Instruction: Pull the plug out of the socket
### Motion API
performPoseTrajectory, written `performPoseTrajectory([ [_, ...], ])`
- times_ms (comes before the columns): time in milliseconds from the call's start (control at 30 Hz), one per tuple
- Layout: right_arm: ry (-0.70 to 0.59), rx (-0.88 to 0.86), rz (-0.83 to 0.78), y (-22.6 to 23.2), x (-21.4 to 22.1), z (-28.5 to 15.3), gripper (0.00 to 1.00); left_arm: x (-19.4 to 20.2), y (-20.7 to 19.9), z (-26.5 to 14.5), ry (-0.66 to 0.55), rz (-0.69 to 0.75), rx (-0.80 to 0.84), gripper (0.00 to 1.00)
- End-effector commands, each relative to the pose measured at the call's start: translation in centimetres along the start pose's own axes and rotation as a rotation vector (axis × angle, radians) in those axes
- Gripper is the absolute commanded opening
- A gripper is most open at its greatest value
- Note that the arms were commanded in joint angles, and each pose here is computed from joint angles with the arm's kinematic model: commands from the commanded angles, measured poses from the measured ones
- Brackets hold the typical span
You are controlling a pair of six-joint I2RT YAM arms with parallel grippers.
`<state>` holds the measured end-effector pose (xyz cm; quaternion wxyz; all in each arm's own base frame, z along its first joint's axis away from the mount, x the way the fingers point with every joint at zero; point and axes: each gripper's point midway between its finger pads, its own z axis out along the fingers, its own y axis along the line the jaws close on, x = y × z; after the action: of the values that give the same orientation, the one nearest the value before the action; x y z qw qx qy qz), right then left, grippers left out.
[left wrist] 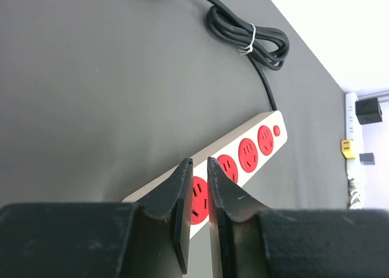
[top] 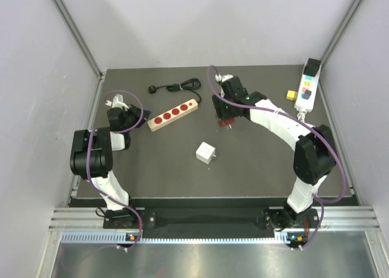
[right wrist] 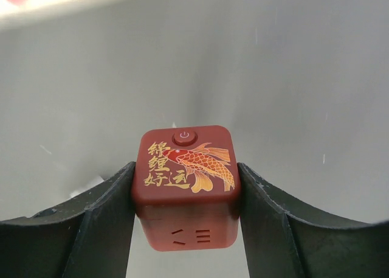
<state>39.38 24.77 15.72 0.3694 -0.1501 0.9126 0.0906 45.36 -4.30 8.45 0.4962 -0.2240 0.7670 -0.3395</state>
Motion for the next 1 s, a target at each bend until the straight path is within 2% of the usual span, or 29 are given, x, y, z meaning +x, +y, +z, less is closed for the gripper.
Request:
performPoseTrajectory([
  [0, 0.177, 0.064, -0.072, -1.8, 5.3, -0.5, 0.0, -1.2, -2.2, -0.3, -0.044, 0.068, 0.091, 0.2],
  [167, 0.244, 0.086, -0.093, -2.8, 8.5, -0.1, 0.0, -1.2, -2.5, -0.3, -0.043, 0.055, 0.109, 0.21],
  [367, 0.362, -0.091, -0.07, 0.2, 11.6, 0.8, 0.0, -1.0, -2.6, 0.0, -0.038, 0.038, 0.127, 0.21],
  [500, 0.354, -0.1, -0.059, 0.6, 11.7, 1.1, 0.02, -0.9, -2.6, 0.0, -0.035, 0.031, 0.128, 0.22],
  [800, 0.358, -0.173, -0.023, 2.6, 12.6, 1.9, 0.25, -0.8, -3.2, -0.2, -0.034, 0.04, 0.154, 0.22],
  [833, 0.353, -0.178, -0.018, 2.7, 12.5, 1.8, 0.34, -0.9, -3.3, -0.2, -0.034, 0.04, 0.157, 0.22],
  [900, 0.343, -0.187, -0.003, 2.9, 12.5, 1.8, 0.46, -0.9, -3.7, -0.2, -0.035, 0.052, 0.169, 0.22],
  [933, 0.333, -0.191, -0.001, 2.9, 12.3, 1.6, 0.57, -0.8, -4.0, -0.1, -0.033, 0.056, 0.175, 0.22],
  [967, 0.331, -0.197, 0.0, 3.0, 12.3, 1.5, 0.61, -0.8, -4.2, -0.1, -0.033, 0.064, 0.179, 0.22],
])
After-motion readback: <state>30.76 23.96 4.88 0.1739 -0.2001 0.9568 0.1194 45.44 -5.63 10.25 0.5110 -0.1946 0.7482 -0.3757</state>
